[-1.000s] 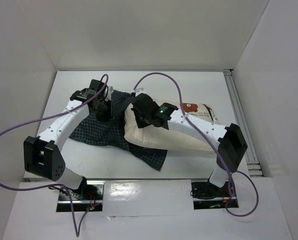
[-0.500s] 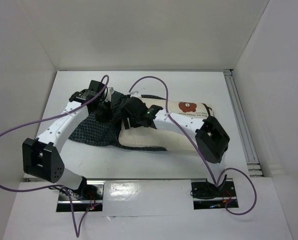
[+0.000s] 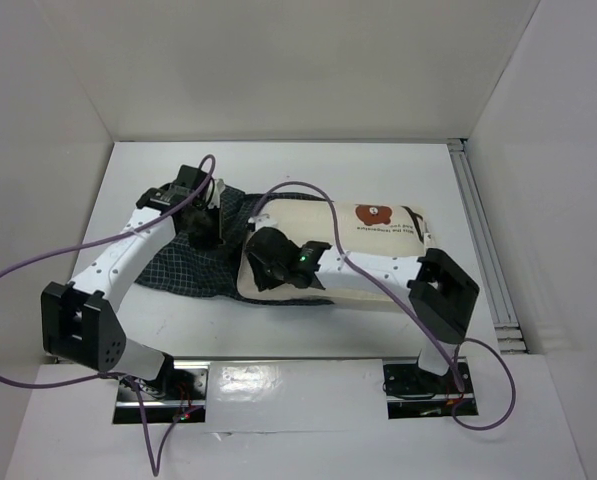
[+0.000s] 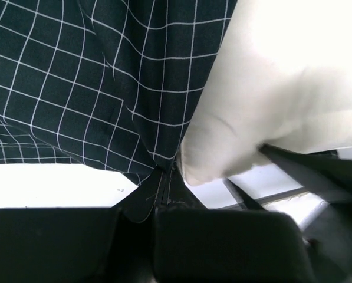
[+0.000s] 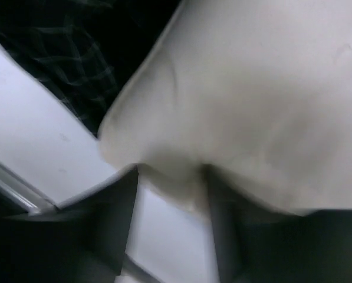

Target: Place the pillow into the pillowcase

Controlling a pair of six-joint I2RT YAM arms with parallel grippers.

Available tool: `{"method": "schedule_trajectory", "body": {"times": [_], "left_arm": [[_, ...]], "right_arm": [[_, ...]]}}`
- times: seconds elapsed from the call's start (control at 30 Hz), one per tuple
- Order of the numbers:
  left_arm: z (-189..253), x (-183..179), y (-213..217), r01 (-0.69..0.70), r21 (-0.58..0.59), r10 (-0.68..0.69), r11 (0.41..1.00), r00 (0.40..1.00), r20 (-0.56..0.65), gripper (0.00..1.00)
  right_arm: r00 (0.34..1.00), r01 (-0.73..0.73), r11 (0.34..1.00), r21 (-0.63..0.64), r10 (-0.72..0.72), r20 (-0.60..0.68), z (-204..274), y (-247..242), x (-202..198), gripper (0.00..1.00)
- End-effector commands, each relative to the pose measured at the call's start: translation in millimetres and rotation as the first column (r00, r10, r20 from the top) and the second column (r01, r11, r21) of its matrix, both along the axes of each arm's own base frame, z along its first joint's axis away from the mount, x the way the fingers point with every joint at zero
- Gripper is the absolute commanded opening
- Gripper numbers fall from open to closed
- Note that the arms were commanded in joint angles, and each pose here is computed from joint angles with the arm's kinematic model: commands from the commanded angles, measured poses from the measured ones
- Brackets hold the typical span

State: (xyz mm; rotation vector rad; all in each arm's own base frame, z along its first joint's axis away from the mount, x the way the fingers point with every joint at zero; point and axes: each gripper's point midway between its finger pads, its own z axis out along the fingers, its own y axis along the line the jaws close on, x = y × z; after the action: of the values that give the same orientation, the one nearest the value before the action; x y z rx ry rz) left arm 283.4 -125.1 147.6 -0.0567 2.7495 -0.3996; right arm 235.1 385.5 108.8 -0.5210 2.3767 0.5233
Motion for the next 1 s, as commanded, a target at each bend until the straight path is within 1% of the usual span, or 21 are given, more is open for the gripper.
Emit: {"method": "schedule_trajectory", "body": {"times": [0.0,0.03,0.07,0.13,0.17,0.2,0.27,0.37,0.43,0.57,0.67,0.73,0.77,0.8,0.9,0.93,0.97], "left_arm": [[15.8,-4.2,0.2,-0.014,-0.016,0.014,1.0,0.999,0.04,0.0],[19.1,-5.8,-2.3,-0.006,-0.032,0.007,0.999,0.999,0.044,0.0],[19.1,-5.8,-2.4,-0.006,-0.033,0.007,0.999,0.999,0.045,0.0],[18.5,-12.0,-3.0,0.001,-0.044,0.001,0.999,0.999,0.041,0.0],[18.5,-12.1,-3.0,0.001,-0.044,0.001,0.999,0.999,0.041,0.0],[16.6,-18.0,-2.9,0.004,-0.049,-0.003,0.999,1.0,0.027,0.0],[15.4,-21.0,-2.0,0.004,-0.048,-0.003,0.999,1.0,0.026,0.0],[17.4,-25.1,-2.1,0.017,-0.055,-0.015,0.998,0.999,0.035,0.0],[14.7,-27.6,-2.8,0.031,-0.058,-0.029,0.998,0.999,0.027,0.0],[15.1,-31.5,0.3,0.035,-0.044,-0.034,0.998,0.999,0.023,0.0],[25.8,-28.1,-5.4,0.069,-0.07,-0.066,0.995,0.996,0.052,0.0],[28.5,-29.2,-6.5,0.085,-0.074,-0.081,0.994,0.995,0.054,0.0],[24.9,-31.6,-5.3,0.094,-0.065,-0.092,0.993,0.995,0.036,0.0],[28.8,-29.4,-6.0,0.095,-0.067,-0.092,0.993,0.995,0.047,0.0],[30.8,-29.3,-4.4,0.092,-0.061,-0.088,0.994,0.994,0.058,0.0],[33.8,-27.6,-4.9,0.092,-0.063,-0.088,0.994,0.994,0.067,0.0],[36.2,-28.2,-4.7,0.093,-0.065,-0.088,0.994,0.993,0.076,0.0]], "right_arm": [[0.999,0.003,0.999,0.041,-0.001,-0.04,-17.0,19.5,4.0,0.29],[0.999,0.031,0.999,0.032,-0.031,-0.01,-11.4,21.4,13.8,0.09],[0.999,0.046,0.999,0.016,-0.046,-0.001,-10.8,20.3,17.5,0.0],[0.996,0.085,0.996,0.005,-0.085,0.041,3.6,13.0,29.9,0.0],[0.988,0.125,0.991,0.04,-0.128,0.081,25.5,7.9,44.1,0.0],[0.986,0.133,0.99,0.056,-0.138,0.097,36.3,5.0,51.5,0.0],[0.979,0.162,0.982,0.099,-0.172,0.105,57.6,-2.4,68.1,0.0],[0.978,0.175,0.979,0.101,-0.185,0.099,64.0,0.2,80.2,0.0],[0.975,0.195,0.977,0.09,-0.203,0.094,62.3,-2.2,90.8,0.0],[0.979,0.184,0.977,0.112,-0.192,0.068,57.6,12.9,100.9,0.0],[0.973,0.214,0.967,0.136,-0.223,0.052,54.6,25.4,115.6,0.0],[0.97,0.229,0.963,0.144,-0.238,0.048,50.5,33.1,127.9,0.0],[0.969,0.235,0.961,0.146,-0.243,0.041,47.1,36.6,130.4,0.0],[0.965,0.25,0.958,0.139,-0.258,0.038,39.2,37.1,141.9,0.0],[0.96,0.277,0.953,0.122,-0.28,0.008,23.9,33.2,156.1,0.0],[0.96,0.28,0.956,0.086,-0.28,-0.009,5.7,32.1,155.2,0.0],[0.957,0.291,0.954,0.075,-0.29,-0.014,-1.2,27.9,159.6,0.0]]}}
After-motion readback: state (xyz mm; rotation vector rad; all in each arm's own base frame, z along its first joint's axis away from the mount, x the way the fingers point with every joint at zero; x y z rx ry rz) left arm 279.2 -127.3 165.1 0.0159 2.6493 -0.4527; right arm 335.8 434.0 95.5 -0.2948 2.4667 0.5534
